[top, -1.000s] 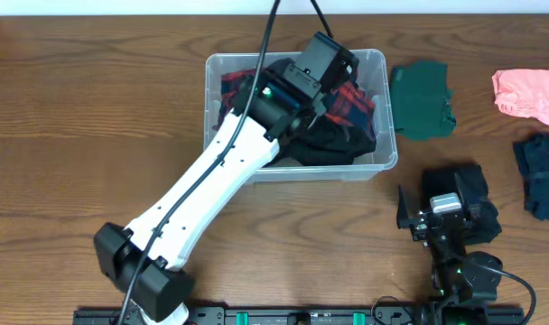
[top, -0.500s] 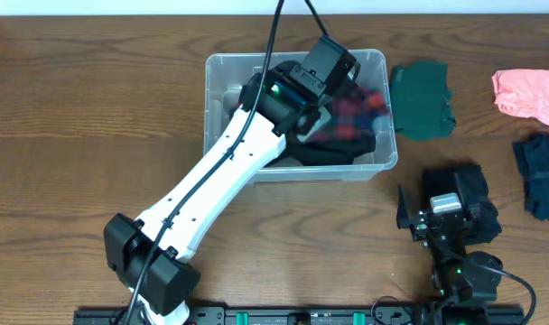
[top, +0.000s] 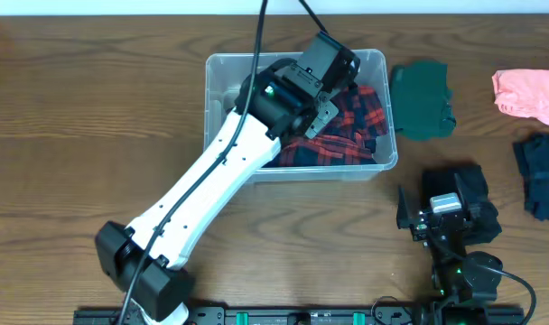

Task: Pack container
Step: 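Lower the plaid shirt onto the black garment and release it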

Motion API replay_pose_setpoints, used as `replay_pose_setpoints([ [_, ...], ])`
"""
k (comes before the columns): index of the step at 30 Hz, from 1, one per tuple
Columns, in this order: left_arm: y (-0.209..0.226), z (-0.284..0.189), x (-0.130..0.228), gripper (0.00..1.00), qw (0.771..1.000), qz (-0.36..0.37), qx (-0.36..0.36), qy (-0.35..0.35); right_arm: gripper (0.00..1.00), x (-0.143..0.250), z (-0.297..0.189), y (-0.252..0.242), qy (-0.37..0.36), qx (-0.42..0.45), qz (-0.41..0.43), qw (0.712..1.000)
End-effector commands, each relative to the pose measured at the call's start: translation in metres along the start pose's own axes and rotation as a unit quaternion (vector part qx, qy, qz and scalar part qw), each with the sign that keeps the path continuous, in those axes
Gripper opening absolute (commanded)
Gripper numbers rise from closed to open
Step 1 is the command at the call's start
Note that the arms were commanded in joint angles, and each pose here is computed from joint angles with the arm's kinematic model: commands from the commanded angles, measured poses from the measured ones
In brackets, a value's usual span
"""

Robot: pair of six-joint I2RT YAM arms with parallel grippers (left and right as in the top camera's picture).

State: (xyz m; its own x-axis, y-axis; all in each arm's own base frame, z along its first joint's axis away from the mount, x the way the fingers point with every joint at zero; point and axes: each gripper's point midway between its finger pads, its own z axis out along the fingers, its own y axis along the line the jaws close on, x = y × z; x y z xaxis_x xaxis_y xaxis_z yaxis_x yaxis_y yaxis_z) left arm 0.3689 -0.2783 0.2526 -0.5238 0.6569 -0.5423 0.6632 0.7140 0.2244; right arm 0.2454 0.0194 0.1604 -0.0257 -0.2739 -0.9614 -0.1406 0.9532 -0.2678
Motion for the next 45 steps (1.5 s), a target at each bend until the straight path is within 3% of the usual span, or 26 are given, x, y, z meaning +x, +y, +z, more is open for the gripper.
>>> replay_pose_setpoints([
  [1,-0.019,-0.007,-0.013,0.32,0.997,-0.012,0.065,-0.027,0.99,0.002,0.000,-0.003,0.003,0.006,-0.006,1.000],
  [3,-0.024,0.010,-0.010,0.15,0.997,-0.010,0.071,-0.012,0.99,0.002,0.000,-0.003,0.003,0.006,-0.006,1.000],
  [5,-0.028,0.030,-0.009,0.06,0.997,-0.010,0.075,-0.001,0.99,0.002,0.000,-0.003,0.003,0.006,-0.006,1.000],
  [12,-0.061,0.121,0.009,0.06,0.991,-0.008,0.125,0.050,0.99,0.002,0.000,-0.003,0.003,0.006,-0.006,1.000],
  [20,-0.091,0.212,0.076,0.06,0.976,-0.004,0.151,0.158,0.99,0.002,0.000,-0.003,0.003,0.006,-0.006,1.000],
  [25,-0.096,0.228,0.095,0.06,0.971,-0.003,0.154,0.185,0.99,0.002,0.000,-0.003,0.003,0.006,-0.006,1.000],
  [31,-0.084,0.211,0.077,0.06,0.976,-0.009,0.147,0.160,0.99,0.002,0.000,-0.003,0.003,0.006,-0.006,1.000],
  [33,-0.076,0.198,0.065,0.22,0.979,-0.013,0.144,0.143,0.99,0.002,0.000,-0.003,0.003,0.006,-0.006,1.000],
  [39,-0.028,0.128,0.017,0.95,0.994,-0.027,0.091,0.062,0.99,0.002,0.000,-0.003,0.003,0.006,-0.006,1.000],
  [40,-0.017,0.113,0.010,0.99,0.996,-0.030,0.073,0.047,0.99,0.002,0.000,-0.003,0.003,0.006,-0.006,1.000],
  [45,0.045,0.013,-0.011,0.98,0.998,-0.052,-0.026,-0.024,0.99,0.002,0.000,-0.003,0.003,0.006,-0.006,1.000],
])
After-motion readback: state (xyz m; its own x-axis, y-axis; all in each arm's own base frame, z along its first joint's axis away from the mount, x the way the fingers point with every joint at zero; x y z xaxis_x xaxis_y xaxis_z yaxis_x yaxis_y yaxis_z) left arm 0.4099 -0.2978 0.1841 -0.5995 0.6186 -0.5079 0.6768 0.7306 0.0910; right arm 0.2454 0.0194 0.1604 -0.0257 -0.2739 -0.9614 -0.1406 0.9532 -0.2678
